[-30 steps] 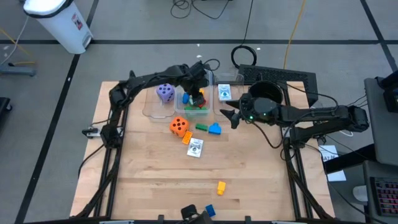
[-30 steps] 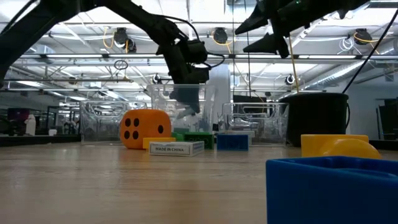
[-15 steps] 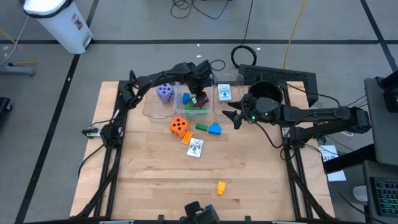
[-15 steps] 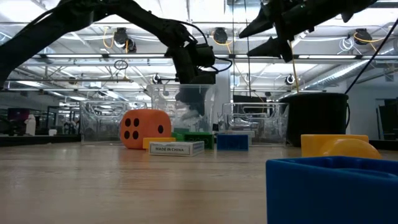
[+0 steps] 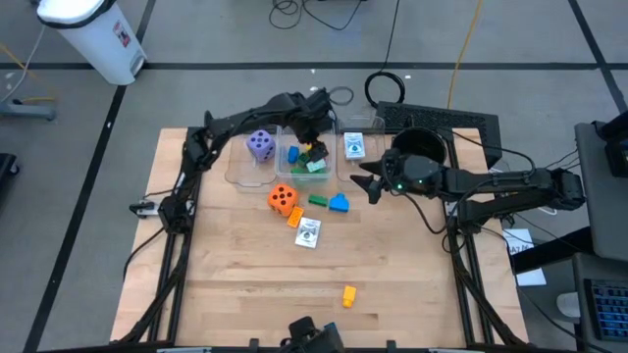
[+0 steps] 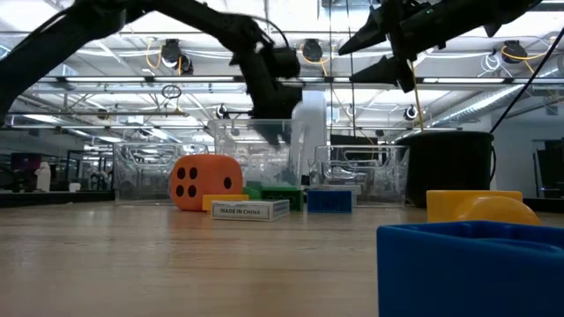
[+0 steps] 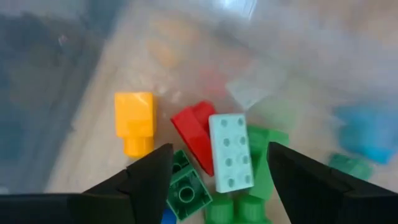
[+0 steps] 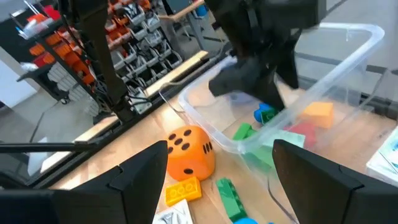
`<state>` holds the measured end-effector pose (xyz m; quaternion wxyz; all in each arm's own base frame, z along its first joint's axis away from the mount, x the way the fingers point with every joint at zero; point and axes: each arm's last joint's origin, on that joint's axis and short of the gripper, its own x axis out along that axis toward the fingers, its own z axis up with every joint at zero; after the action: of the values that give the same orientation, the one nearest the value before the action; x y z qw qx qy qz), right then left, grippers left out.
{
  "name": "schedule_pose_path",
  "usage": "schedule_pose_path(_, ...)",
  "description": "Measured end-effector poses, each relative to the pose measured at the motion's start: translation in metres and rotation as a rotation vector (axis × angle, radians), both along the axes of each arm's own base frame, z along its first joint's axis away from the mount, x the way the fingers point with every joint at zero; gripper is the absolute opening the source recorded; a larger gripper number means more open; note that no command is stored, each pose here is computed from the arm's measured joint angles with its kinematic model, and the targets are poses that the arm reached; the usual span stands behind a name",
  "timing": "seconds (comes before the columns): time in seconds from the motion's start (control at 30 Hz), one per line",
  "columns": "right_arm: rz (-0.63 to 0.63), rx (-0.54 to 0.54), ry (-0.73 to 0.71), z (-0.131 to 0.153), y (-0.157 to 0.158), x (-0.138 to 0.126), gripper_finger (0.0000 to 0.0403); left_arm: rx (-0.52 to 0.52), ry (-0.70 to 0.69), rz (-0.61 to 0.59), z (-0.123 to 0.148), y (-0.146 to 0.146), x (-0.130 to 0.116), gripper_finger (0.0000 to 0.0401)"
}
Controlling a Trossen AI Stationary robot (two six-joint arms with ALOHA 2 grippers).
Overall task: Pick & Place Toys
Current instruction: Put the light blue stud game piece into the middle transparent bin
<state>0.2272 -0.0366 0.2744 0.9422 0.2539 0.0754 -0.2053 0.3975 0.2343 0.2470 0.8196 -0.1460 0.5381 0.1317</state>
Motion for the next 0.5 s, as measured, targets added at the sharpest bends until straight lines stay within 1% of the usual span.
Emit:
schedule_pose_path(0.13, -0.001, -0.012, -0.025, 0.003, -0.001, 0.001, 0.0281, 0.049, -0.115, 0.01, 0.046, -0.004, -0.008, 0.0264)
schedule_pose_path(0.3, -0.018, -0.016, -0.024, 0.003, -0.005, 0.0, 0.0281, 0.092, -0.288, -0.01, 0.108, -0.021, -0.03, 0.025)
schedule_pose_path(0.43, -0.006, -0.033, -0.025, 0.004, -0.01, -0.001, 0.0281, 0.085, -0.494, -0.019, 0.155, -0.035, -0.052, 0.0239)
schedule_pose_path(0.5, 0.022, -0.04, -0.036, 0.005, -0.013, -0.001, 0.0281, 0.076, -0.593, 0.0, 0.171, -0.039, -0.061, 0.0235)
